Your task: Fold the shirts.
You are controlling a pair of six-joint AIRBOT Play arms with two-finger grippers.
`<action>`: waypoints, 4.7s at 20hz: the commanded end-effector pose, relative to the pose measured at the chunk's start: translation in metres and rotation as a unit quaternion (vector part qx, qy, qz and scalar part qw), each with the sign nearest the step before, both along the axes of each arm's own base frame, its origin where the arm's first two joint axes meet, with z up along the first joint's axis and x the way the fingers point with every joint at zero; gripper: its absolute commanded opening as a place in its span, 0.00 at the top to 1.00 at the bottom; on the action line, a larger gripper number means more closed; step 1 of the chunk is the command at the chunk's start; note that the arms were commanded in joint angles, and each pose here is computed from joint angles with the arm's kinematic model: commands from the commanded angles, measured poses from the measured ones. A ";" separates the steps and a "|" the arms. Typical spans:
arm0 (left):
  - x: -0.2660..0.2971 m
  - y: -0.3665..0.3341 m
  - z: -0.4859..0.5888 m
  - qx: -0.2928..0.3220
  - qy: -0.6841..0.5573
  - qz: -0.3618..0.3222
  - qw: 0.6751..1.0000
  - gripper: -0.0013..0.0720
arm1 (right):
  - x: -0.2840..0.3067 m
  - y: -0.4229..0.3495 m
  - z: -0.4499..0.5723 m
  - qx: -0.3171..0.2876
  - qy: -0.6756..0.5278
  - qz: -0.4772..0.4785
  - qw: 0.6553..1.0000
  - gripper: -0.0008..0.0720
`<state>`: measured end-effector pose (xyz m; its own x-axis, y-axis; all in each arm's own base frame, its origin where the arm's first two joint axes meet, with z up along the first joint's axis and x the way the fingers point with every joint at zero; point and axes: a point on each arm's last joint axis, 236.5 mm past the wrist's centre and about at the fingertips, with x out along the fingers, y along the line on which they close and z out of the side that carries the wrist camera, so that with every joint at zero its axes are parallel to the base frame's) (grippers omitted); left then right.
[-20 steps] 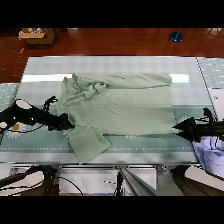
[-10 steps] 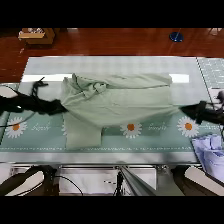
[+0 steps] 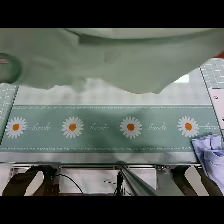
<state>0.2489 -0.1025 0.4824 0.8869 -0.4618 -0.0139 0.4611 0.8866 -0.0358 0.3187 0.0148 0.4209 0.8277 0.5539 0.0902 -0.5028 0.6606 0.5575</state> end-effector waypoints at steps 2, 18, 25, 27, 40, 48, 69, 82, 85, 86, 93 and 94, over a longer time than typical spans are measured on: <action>-0.096 -0.019 0.066 0.017 -0.087 -0.005 0.996 0.94 | -0.067 0.065 0.092 -0.092 -0.072 0.006 0.993 0.96; -0.159 0.021 -0.026 0.088 0.075 0.105 0.988 0.94 | -0.150 0.045 0.049 -0.357 0.065 -0.235 0.901 0.96; -0.065 0.031 -0.116 0.120 0.240 0.054 0.962 0.94 | -0.091 0.002 -0.022 -0.287 0.202 -0.137 0.927 0.96; -0.034 0.026 -0.144 0.115 0.286 0.020 0.951 0.94 | -0.068 -0.017 -0.059 -0.243 0.260 -0.099 0.929 0.96; 0.188 0.042 -0.324 0.038 0.458 -0.036 0.887 0.94 | 0.121 -0.058 -0.248 -0.244 0.428 -0.045 0.869 0.96; 0.283 0.039 -0.416 0.003 0.448 0.016 0.894 0.94 | 0.223 -0.061 -0.353 -0.201 0.423 -0.058 0.882 0.96; 0.207 0.028 -0.520 0.063 0.656 -0.003 0.752 0.94 | 0.136 -0.065 -0.464 -0.274 0.607 0.064 0.743 0.96; 0.161 0.073 -0.490 0.061 0.704 0.006 0.708 0.44 | 0.087 -0.089 -0.453 -0.255 0.652 0.084 0.709 0.50; 0.118 0.086 -0.487 0.048 0.725 0.007 0.687 0.44 | 0.025 -0.110 -0.464 -0.180 0.691 0.060 0.697 0.50; 0.099 0.087 -0.494 0.040 0.733 0.011 0.679 0.44 | 0.011 -0.107 -0.468 -0.137 0.688 0.054 0.711 0.50; -0.022 0.054 -0.547 -0.011 0.769 0.000 0.639 0.13 | -0.020 -0.087 -0.466 -0.055 0.652 0.063 0.754 0.50; -0.034 0.051 -0.554 -0.013 0.775 0.001 0.631 0.13 | -0.017 -0.086 -0.462 -0.055 0.644 0.063 0.760 0.49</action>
